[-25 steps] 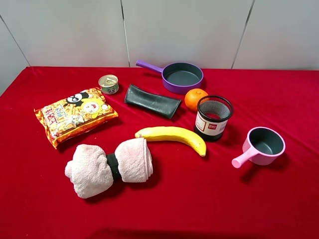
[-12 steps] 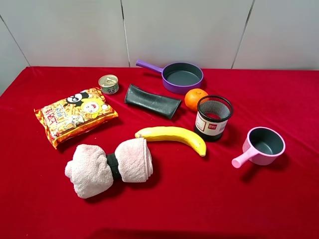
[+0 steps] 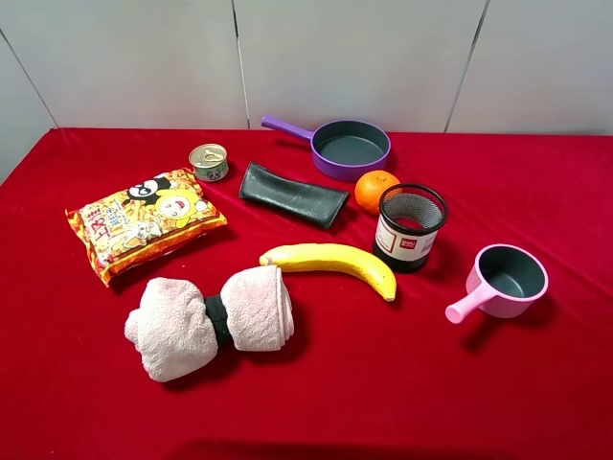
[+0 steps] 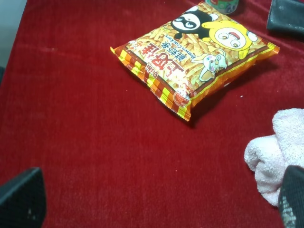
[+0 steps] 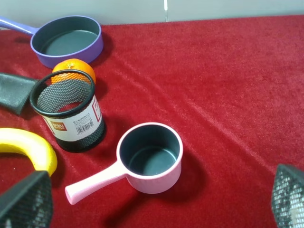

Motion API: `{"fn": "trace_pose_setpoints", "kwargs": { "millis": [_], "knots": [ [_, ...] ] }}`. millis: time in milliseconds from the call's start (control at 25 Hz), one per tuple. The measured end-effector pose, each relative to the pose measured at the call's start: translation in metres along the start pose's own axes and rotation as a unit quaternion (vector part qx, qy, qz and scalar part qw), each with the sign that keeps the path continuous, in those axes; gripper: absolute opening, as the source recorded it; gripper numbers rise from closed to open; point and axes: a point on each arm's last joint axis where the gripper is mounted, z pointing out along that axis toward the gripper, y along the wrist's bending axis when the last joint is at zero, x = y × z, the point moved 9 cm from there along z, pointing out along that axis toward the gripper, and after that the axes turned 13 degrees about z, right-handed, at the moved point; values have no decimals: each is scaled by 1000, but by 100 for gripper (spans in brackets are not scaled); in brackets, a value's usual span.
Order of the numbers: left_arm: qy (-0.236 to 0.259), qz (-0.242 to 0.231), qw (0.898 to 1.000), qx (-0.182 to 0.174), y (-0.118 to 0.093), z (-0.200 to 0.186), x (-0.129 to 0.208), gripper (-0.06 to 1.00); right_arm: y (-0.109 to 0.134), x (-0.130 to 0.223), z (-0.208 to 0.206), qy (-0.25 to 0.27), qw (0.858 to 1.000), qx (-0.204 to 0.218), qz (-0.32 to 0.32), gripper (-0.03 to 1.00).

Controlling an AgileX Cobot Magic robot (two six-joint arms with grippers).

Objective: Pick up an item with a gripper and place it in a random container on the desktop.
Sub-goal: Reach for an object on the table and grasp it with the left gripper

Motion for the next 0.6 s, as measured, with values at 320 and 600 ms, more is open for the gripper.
{"fn": "trace_pose_setpoints", "kwargs": {
  "millis": [320,600],
  "knots": [
    [0,0,1000,0,0,0,0,97,0,0,0,0,1000,0,0,69],
    [-2,-4,1000,10,-4,0,-1,97,0,0,0,0,1000,0,0,69]
  ]
}}
